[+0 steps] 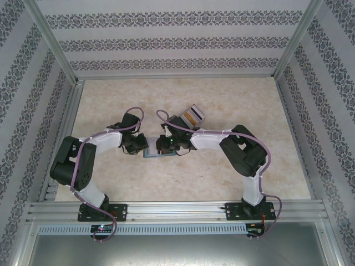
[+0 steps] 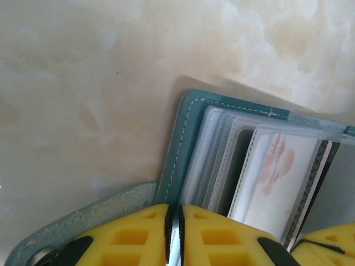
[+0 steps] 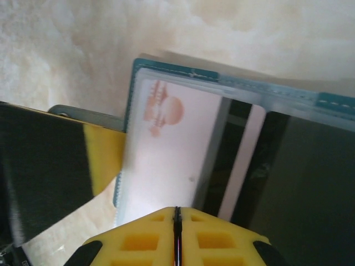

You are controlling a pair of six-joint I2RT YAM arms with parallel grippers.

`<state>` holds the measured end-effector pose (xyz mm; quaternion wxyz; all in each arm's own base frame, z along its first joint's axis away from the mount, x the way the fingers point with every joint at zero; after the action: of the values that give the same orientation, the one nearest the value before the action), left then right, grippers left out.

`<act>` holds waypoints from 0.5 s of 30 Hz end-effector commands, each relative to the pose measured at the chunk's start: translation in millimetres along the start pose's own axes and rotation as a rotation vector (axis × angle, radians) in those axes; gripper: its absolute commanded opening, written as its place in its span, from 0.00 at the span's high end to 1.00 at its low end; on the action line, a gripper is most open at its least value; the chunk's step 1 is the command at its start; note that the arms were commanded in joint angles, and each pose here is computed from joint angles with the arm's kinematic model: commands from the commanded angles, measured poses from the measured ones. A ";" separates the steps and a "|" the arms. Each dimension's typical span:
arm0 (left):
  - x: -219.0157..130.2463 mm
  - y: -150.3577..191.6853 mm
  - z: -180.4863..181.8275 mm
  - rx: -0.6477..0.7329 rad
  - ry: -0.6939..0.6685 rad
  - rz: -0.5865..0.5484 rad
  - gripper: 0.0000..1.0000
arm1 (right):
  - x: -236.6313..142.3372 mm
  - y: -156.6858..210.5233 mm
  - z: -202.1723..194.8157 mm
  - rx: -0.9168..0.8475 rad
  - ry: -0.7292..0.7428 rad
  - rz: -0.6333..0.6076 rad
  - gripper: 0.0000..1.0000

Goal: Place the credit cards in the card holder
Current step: Insert the credit card into the card slot.

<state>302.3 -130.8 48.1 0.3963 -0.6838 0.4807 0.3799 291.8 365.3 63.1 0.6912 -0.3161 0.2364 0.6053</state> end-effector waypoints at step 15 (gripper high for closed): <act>-42.9 -17.3 -11.8 0.039 -0.048 -0.058 0.81 | -20.9 -6.3 -9.2 0.017 -0.005 -0.041 0.87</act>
<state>309.6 -129.2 82.1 0.4117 -0.6889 0.4681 0.3699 291.9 352.9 67.5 0.6988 -0.3097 0.2349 0.6005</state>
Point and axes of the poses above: each hand's point on the last joint's axis, 136 mm out from that joint toward the fingers, its own x axis out along the fingers, its own z axis along the line the jaws close on, y = z × x, the point moved 3 cm from there along -x, back along the fingers, and after that the axes turned 10 degrees about x, right-handed, at the moved point
